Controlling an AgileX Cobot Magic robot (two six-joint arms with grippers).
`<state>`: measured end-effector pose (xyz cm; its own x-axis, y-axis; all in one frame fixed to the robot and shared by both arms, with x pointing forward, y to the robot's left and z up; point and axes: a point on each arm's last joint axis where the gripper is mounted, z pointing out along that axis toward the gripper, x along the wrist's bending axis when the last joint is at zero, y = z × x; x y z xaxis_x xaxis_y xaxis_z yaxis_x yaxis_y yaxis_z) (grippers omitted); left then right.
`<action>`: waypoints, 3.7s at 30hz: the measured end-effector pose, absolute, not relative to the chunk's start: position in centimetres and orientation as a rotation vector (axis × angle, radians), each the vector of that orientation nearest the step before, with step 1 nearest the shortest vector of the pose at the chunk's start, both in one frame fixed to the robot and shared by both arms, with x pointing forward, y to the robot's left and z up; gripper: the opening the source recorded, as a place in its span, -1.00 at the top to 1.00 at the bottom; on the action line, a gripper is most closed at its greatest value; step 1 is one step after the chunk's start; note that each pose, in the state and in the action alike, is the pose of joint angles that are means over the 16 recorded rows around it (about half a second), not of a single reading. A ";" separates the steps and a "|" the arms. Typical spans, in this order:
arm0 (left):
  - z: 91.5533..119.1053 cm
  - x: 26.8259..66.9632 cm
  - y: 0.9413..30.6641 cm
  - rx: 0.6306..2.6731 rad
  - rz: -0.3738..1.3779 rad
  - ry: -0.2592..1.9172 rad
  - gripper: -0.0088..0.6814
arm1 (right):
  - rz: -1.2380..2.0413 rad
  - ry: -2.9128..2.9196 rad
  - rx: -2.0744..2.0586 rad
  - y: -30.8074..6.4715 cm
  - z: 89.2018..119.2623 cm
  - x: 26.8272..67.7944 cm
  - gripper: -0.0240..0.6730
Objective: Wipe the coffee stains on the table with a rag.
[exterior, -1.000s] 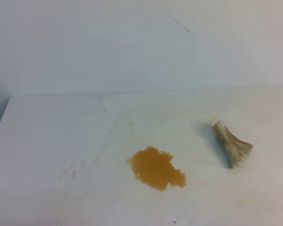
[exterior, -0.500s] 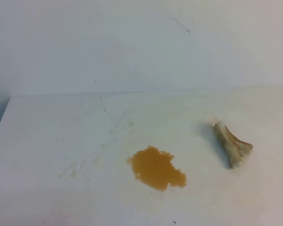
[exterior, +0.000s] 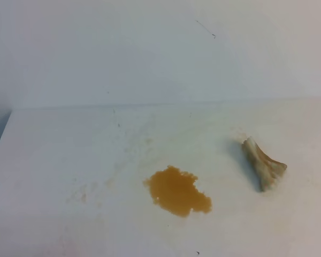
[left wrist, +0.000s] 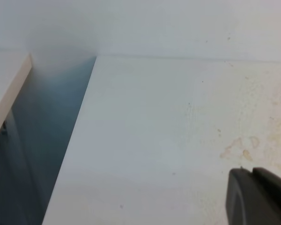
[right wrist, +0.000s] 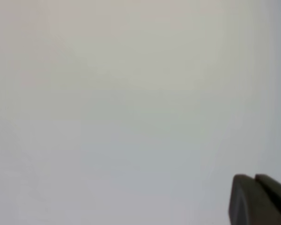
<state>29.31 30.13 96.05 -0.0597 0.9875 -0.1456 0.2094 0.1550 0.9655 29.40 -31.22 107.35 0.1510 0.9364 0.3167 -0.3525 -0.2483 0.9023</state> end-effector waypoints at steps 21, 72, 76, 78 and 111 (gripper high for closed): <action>96.0 29.3 30.1 1.227 1.017 1.466 0.98 | 1.009 1.583 1.109 -28.6 106.6 42.3 0.94; 96.1 29.3 30.1 1.227 1.017 1.465 0.99 | 0.328 1.853 1.810 -30.3 99.4 56.3 0.94; 96.1 29.3 30.1 1.227 1.017 1.464 0.99 | 0.489 2.097 1.809 -27.4 99.1 56.6 0.92; 96.1 29.3 30.1 1.227 1.017 1.464 0.99 | 0.582 2.203 1.750 -25.8 99.1 57.1 0.87; 96.0 29.3 30.1 1.228 1.016 1.465 0.99 | 0.639 2.669 1.462 -18.9 92.1 62.5 0.76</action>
<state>29.31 30.12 96.05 -0.0579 0.9876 -0.1456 0.2097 0.1546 0.9655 62.49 -18.91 92.10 -0.5577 0.8134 0.1657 0.8002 0.4738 0.3677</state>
